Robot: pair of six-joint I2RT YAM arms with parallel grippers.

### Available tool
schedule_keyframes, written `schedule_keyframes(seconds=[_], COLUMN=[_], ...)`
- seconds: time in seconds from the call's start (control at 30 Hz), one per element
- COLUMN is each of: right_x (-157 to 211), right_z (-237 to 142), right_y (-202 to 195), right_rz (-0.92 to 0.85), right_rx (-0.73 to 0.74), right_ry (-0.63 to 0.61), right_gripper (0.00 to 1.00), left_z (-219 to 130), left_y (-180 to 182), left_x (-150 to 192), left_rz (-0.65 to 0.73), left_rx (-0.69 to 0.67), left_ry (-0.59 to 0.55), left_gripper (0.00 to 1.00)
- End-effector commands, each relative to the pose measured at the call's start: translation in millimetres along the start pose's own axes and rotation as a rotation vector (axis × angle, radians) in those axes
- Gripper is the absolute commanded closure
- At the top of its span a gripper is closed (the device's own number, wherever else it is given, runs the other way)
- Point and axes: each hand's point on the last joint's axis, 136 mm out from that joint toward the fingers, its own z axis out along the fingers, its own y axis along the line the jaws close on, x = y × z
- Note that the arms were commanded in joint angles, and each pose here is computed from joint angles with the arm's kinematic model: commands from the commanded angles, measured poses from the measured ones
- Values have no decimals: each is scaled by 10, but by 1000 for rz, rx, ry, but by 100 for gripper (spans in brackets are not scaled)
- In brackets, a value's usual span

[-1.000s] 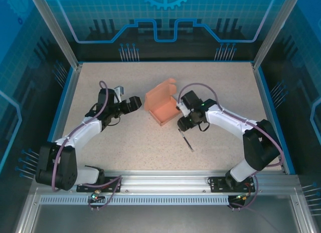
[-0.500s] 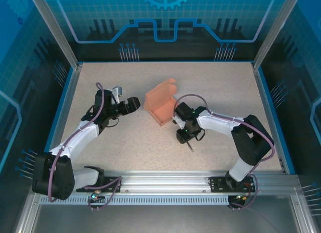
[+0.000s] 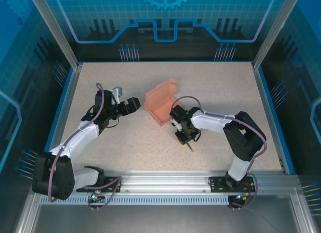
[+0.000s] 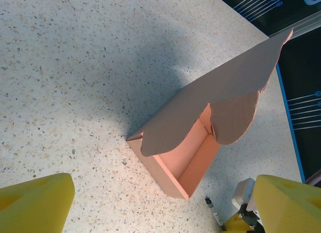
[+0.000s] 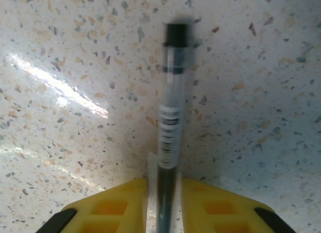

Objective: Fold the paper box

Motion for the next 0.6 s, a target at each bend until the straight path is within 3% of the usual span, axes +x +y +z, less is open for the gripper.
schedule_keyframes(seconds=[0.0,0.27,0.57], right_x=[8,-228,-883], right_z=[-46,-429,-1216], right_y=[15,82,170], right_rz=[1,32,281], right_rx=[12,-66,-353], right_ry=[5,-160,-557], right_gripper=[82,89,92], left_z=[-15,-19,-87], left_y=[20,54,77], left_x=[51,21,-58], left_rz=[-5,-11,8], left_rx=[4,-16,-44], left_ry=[12,-5,-59], left_gripper=[7,8,9])
